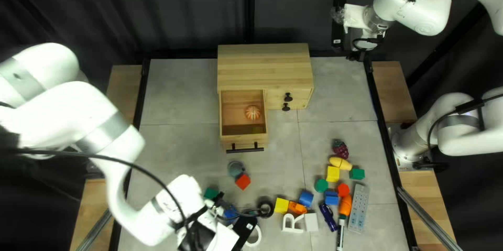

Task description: Open drawers and place objects into drawer and close

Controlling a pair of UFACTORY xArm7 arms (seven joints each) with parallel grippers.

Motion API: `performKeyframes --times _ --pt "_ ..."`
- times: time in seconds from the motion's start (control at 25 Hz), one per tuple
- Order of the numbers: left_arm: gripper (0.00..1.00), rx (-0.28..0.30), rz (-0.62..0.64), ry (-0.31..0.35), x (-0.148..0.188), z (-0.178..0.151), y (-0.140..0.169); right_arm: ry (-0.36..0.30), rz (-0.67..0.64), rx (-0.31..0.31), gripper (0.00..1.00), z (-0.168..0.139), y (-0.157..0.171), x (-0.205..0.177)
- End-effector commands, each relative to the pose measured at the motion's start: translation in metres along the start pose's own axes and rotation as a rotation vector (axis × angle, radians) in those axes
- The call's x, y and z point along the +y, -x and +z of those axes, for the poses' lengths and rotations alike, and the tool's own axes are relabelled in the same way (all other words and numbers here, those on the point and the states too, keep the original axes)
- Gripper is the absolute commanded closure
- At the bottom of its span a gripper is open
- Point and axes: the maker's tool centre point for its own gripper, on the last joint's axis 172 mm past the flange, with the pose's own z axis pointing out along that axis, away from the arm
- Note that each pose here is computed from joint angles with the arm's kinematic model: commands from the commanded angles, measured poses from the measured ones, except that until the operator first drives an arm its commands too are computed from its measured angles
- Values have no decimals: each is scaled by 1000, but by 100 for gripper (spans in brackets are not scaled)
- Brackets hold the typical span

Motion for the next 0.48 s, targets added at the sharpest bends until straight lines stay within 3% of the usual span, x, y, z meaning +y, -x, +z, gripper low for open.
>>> performKeyframes --times 0.04,0.32,0.44,0.48 --pt "0 15 -76 20 -17 22 8 0 0 0 0 0 0 0" --pt "6 18 -139 51 -32 51 14 0 0 0 0 0 0 0" --pt "15 27 -149 64 -30 55 15 0 0 0 0 0 0 0" --pt "22 35 -156 73 -28 57 18 0 0 0 0 0 0 0"
